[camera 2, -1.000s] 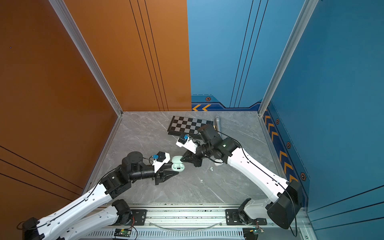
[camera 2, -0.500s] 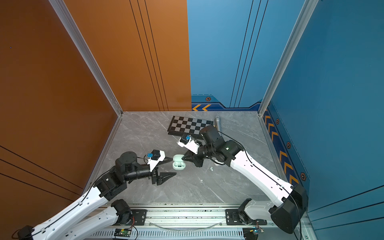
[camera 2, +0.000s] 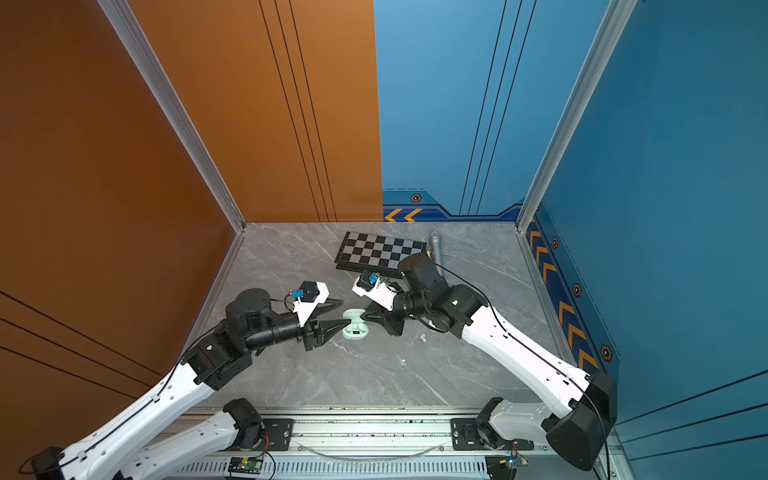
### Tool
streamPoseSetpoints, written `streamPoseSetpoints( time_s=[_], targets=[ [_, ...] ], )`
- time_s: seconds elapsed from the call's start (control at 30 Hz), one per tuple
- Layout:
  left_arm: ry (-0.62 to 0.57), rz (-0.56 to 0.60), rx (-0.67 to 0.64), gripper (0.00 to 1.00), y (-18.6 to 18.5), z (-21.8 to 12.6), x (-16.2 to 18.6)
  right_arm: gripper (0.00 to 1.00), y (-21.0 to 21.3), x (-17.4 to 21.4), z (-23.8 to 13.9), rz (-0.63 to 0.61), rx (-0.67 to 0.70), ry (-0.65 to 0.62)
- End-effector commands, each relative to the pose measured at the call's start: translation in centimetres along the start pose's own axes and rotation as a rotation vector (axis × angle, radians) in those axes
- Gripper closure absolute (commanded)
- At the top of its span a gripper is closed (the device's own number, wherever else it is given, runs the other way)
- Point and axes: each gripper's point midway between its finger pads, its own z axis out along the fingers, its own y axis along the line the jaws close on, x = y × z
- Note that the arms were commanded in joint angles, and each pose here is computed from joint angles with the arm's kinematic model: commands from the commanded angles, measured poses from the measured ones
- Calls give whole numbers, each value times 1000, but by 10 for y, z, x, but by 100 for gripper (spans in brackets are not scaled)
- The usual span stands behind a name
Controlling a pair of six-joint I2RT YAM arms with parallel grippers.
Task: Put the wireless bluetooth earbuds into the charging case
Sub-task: 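Lower the open case with the right gripper while the left holds the lid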
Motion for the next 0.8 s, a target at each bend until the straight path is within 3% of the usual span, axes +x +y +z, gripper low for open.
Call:
streamPoseSetpoints(
  time_s=[0.0,0.33,0.43,0.53,0.6,0.77],
  targets=[
    [12,21,-19,57,5,1,-3,100,5,-9,-7,-37,5,-38],
    [35,14,-8,80,6,7,2,100,8,-9,-6,-42,-9,-42],
    [39,8,-9,82,6,7,5,100,8,-8,-5,-41,-11,-39],
    [41,-8,-31,93,10,8,6,99,7,-8,-4,-41,-10,-37],
    [42,-27,-56,100,14,8,7,89,6,-9,-4,-37,-3,-42],
    [23,-69,-157,100,31,4,13,64,-8,-24,-11,-4,41,-114]
  ],
)
